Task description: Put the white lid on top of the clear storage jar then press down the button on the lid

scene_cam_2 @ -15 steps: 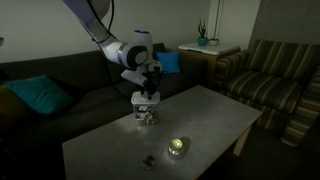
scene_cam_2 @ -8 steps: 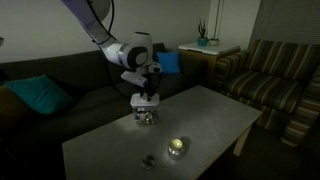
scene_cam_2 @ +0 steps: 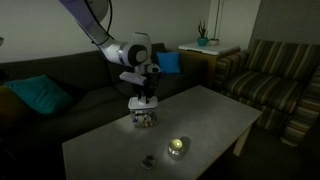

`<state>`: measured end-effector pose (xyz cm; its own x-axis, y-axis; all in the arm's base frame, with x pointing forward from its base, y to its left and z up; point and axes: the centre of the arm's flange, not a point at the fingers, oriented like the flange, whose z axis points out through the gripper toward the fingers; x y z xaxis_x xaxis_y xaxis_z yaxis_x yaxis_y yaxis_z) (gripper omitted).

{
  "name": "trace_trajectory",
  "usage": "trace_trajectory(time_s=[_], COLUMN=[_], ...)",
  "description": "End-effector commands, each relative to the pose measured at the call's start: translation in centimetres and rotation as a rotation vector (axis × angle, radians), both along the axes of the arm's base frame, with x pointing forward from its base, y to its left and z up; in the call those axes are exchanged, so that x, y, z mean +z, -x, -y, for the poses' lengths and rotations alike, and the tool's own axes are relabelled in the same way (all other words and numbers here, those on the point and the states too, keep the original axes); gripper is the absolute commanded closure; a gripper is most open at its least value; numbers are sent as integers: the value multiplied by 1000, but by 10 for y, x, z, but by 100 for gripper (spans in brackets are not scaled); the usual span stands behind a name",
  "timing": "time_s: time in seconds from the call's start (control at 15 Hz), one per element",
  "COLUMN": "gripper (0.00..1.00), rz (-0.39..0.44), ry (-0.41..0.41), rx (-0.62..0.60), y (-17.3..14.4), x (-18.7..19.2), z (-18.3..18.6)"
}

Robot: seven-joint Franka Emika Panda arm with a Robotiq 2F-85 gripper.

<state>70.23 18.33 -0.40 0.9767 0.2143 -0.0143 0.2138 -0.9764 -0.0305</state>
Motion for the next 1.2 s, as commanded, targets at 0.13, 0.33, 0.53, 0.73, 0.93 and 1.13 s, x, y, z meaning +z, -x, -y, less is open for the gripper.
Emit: trace_trajectory(time_s=[0.13,0.33,0.53,0.73,0.93,1.13], gripper=[71,71,71,71,71,71], rz=[-59,-58,-51,-48,-36,-17], ry=[39,39,33,33,33,32], rx=[35,37,35,34,33,35], y=[4,9,15,17,17,18], x=[-22,-22,-20,-20,-15,-7], z=[-2,-1,2,4,5,7])
